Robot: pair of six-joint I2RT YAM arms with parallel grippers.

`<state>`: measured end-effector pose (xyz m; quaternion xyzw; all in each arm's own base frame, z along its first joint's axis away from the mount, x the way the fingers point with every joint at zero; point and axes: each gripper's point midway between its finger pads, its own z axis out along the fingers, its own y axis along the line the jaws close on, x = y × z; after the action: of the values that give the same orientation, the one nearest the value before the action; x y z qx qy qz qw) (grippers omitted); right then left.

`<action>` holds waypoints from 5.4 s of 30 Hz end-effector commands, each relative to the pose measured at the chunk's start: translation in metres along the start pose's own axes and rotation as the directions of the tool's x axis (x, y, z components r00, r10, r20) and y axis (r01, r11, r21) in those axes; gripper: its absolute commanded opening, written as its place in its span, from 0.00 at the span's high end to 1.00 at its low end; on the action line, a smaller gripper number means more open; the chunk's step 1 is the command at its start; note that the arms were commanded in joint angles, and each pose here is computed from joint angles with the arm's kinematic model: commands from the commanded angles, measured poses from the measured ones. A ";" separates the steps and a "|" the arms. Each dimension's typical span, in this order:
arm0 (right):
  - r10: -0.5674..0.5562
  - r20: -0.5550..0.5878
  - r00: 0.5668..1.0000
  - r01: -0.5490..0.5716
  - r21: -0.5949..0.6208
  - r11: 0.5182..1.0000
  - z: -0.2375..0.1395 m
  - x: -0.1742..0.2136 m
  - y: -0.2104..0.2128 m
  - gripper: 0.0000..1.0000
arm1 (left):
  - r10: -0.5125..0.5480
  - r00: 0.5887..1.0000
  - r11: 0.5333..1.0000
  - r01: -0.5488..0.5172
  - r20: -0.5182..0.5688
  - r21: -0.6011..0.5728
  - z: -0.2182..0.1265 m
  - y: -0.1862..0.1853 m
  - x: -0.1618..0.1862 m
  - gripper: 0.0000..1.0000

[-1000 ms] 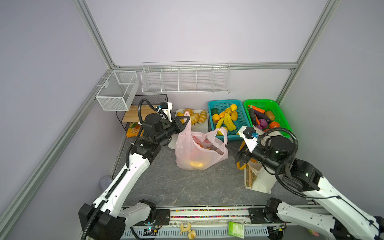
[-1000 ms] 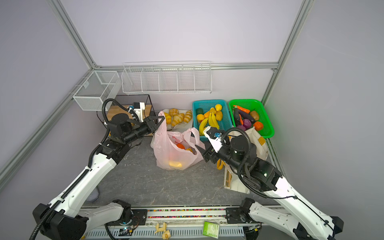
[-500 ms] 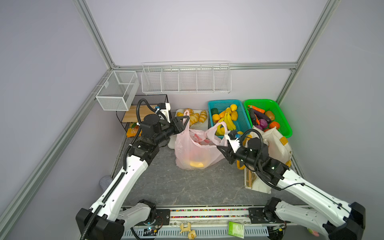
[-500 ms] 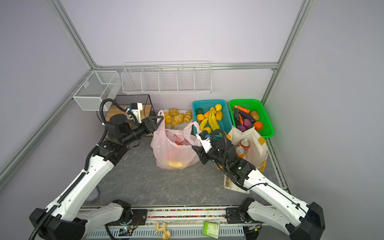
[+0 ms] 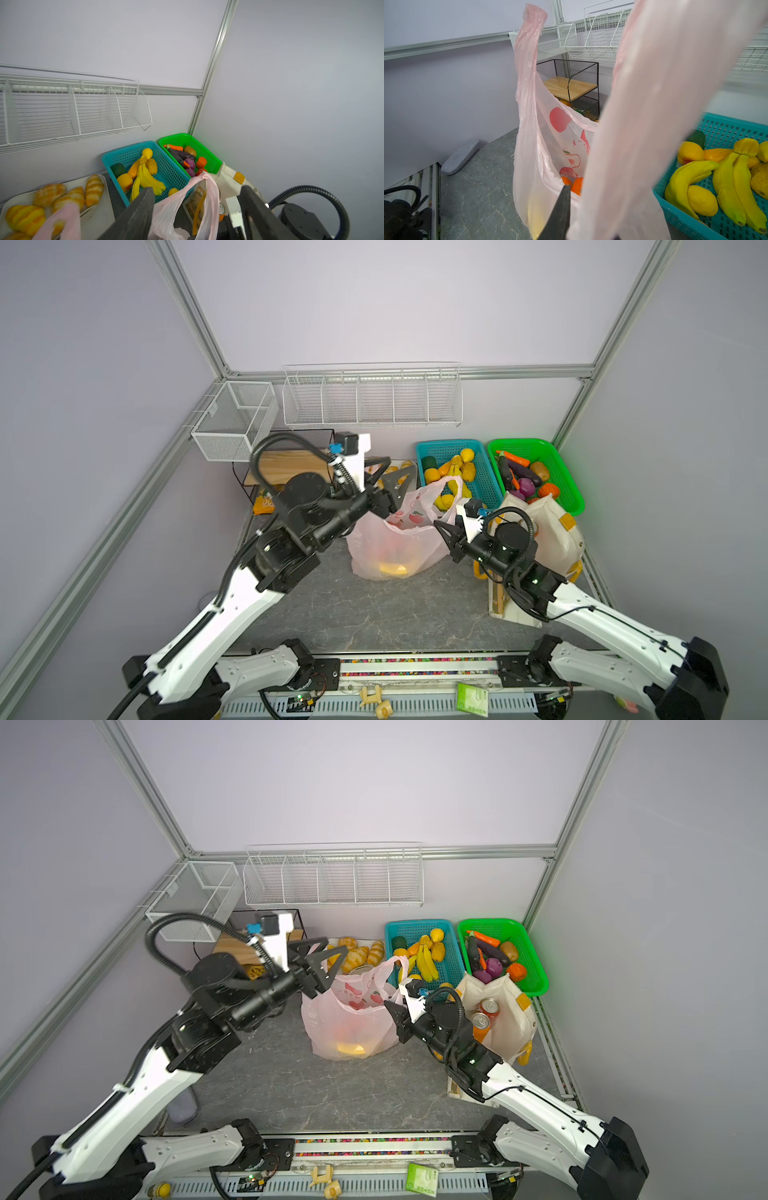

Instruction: Place the mixed food into the grocery bags and tie them

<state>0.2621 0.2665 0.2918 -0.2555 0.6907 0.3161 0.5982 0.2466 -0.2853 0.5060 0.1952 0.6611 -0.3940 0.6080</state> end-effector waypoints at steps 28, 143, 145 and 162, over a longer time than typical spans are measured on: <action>-0.070 0.034 0.997 0.067 0.081 0.994 0.000 0.002 -0.016 0.81 | 0.098 0.866 0.987 -0.021 -0.491 0.159 0.122 -0.027 0.123 0.60; -0.104 -0.086 0.991 0.032 -0.594 0.804 0.067 -0.041 -0.032 0.02 | -0.446 0.871 0.881 0.468 -0.204 0.073 0.076 0.041 0.074 1.00; -0.108 -0.086 0.990 0.040 -0.568 0.822 0.060 -0.040 -0.037 0.05 | -0.444 0.873 0.882 0.465 -0.204 0.072 0.076 0.041 0.074 1.00; -0.179 -0.090 0.980 0.115 -0.479 0.870 0.048 -0.035 -0.042 0.12 | -0.448 0.869 0.879 0.471 -0.210 0.076 0.078 0.040 0.074 1.00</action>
<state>0.3176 0.2713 0.3255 -0.4566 0.6051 0.4311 0.4893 0.3128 -0.3357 0.4119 0.0982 0.7285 -0.5397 0.4102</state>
